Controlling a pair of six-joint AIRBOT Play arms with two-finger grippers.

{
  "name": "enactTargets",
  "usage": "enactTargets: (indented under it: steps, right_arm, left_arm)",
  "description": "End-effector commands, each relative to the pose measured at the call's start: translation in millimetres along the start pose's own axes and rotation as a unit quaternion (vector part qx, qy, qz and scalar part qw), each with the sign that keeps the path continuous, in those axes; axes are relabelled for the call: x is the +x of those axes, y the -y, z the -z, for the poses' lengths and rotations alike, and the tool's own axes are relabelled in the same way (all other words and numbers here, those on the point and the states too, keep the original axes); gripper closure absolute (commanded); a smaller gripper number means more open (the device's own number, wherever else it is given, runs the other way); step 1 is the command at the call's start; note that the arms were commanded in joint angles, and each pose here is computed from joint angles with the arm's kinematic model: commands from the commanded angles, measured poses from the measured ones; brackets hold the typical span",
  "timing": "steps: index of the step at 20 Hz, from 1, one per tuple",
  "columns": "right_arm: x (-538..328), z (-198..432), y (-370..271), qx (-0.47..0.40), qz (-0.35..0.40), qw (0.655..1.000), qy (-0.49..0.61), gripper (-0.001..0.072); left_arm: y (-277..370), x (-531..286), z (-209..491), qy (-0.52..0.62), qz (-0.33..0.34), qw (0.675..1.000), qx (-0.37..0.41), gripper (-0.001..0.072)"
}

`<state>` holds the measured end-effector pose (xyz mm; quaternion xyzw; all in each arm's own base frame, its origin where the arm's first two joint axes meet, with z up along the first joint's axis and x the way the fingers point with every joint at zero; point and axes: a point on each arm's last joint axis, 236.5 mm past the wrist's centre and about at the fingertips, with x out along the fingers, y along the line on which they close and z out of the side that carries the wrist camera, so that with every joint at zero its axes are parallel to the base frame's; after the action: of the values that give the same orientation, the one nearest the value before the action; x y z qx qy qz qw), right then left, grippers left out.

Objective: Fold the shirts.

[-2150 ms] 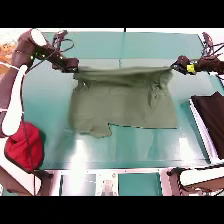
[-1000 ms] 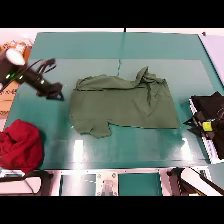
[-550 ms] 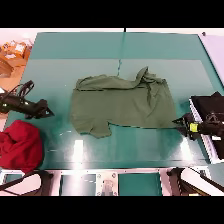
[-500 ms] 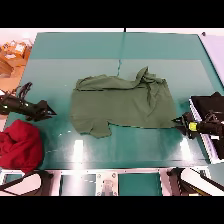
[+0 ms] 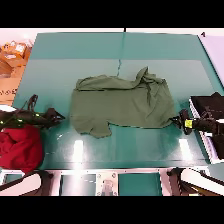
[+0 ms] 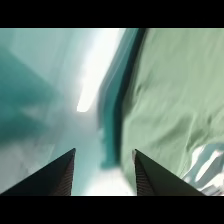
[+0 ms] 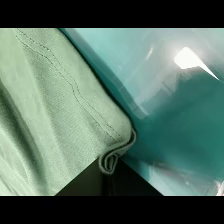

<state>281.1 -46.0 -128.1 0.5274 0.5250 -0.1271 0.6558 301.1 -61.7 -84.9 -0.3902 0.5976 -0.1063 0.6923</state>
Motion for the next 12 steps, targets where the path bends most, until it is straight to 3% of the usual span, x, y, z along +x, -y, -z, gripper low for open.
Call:
enactTargets:
  steps: [1,6,7,8,12]
  right_arm:
    - [1.1,-2.0,1.0,-0.017,0.002,1.0,0.003,0.0694]
    - [1.0,-1.1,0.7,-0.021,0.001,1.0,0.001,0.0694]
    - [1.0,-0.5,0.5,-0.021,0.001,1.0,0.0,0.0694]
    - [0.7,-0.2,0.0,-0.022,0.001,1.0,-0.001,0.0694]
    - [-22.7,-5.9,-35.5,-0.07,-0.03,0.997,-0.011,0.0695]
  left_arm:
    - [5.6,28.8,-13.2,0.052,0.011,0.999,-0.009,0.0292]
    - [37.3,67.0,-10.2,0.027,0.053,0.998,0.004,0.0294]
    - [42.4,68.2,-3.6,0.01,0.062,0.998,0.008,0.0403]
    - [50.1,65.4,3.8,-0.008,0.075,0.997,0.025,0.0658]
    - [71.9,19.1,-2.3,-0.04,0.088,0.993,0.07,0.0685]
